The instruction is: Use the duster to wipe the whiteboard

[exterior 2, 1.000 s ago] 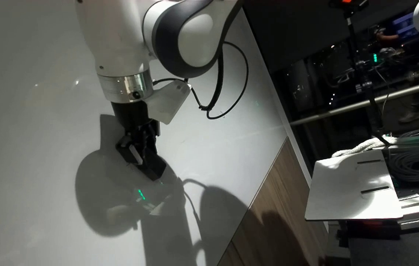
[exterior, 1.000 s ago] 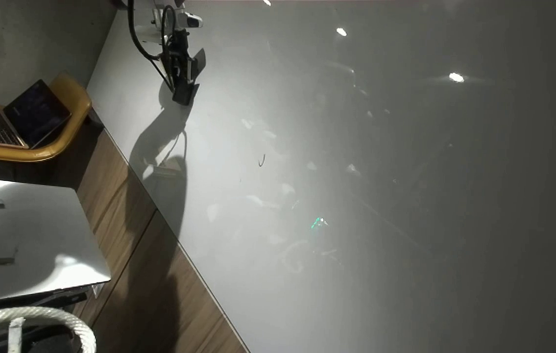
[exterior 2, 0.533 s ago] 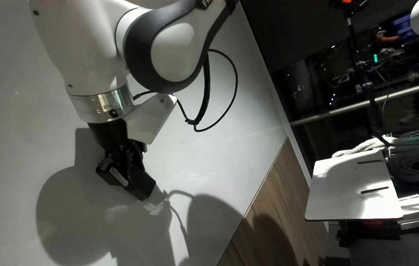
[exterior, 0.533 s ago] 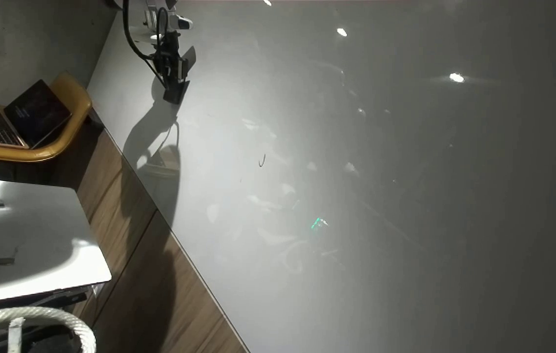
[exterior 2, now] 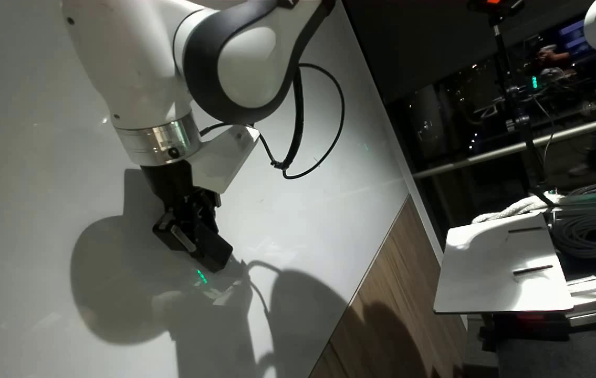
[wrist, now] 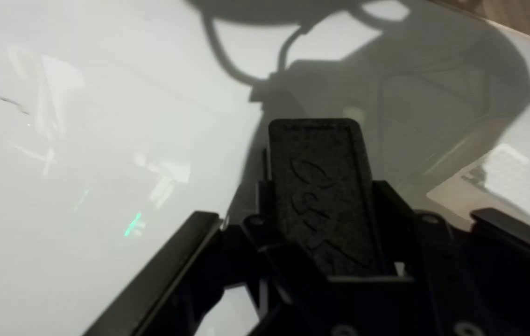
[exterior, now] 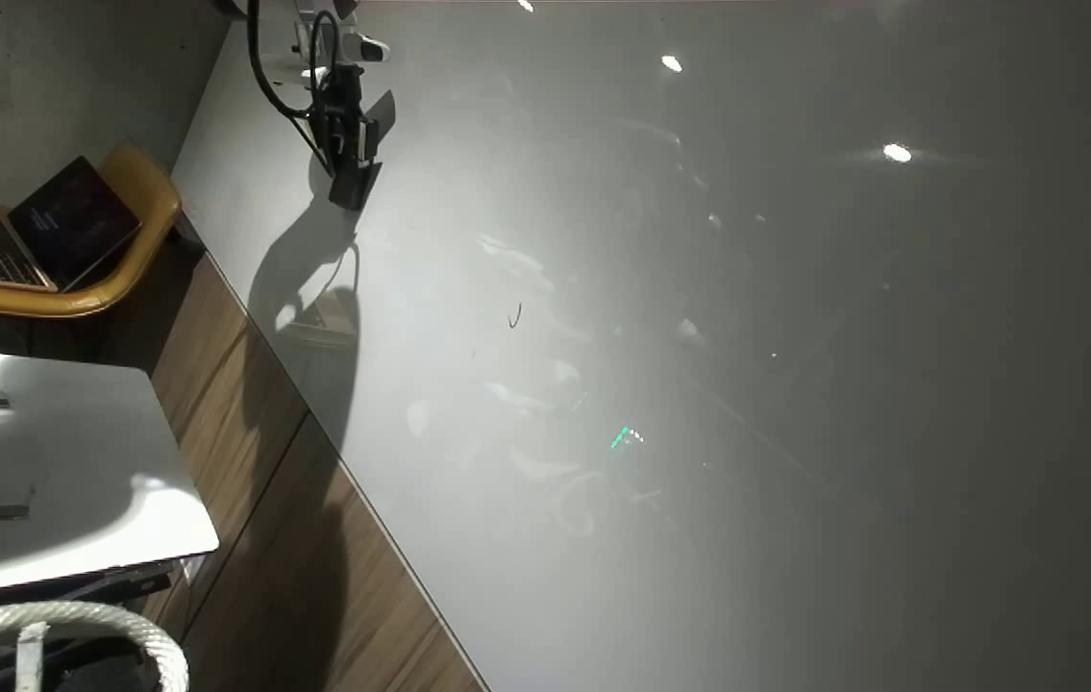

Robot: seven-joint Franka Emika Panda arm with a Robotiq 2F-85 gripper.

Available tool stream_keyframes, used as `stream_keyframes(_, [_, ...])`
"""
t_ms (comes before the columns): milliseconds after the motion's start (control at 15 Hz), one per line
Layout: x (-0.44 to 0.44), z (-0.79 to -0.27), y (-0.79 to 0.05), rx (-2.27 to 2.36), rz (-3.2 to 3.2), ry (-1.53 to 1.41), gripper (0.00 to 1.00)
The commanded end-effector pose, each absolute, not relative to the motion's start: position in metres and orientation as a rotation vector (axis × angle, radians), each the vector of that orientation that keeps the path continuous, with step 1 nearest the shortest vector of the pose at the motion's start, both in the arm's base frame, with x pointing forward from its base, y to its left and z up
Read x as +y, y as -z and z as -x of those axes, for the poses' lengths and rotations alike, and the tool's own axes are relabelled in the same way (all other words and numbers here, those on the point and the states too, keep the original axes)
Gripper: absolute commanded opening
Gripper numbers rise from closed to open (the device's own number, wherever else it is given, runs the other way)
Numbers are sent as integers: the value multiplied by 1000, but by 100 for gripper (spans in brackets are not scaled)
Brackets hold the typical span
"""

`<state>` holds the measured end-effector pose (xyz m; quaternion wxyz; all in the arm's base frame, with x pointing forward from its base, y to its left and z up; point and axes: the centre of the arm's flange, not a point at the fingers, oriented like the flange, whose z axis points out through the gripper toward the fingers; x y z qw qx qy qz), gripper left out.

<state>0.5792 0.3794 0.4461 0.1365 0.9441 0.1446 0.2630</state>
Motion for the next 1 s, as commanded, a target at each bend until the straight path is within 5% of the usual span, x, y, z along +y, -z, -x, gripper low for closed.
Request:
stream_keyframes(0, [301, -606, -457, 285, -2670, -868, 29])
stream_keyframes(933, [62, -590, -451, -208, -2584, -840, 29])
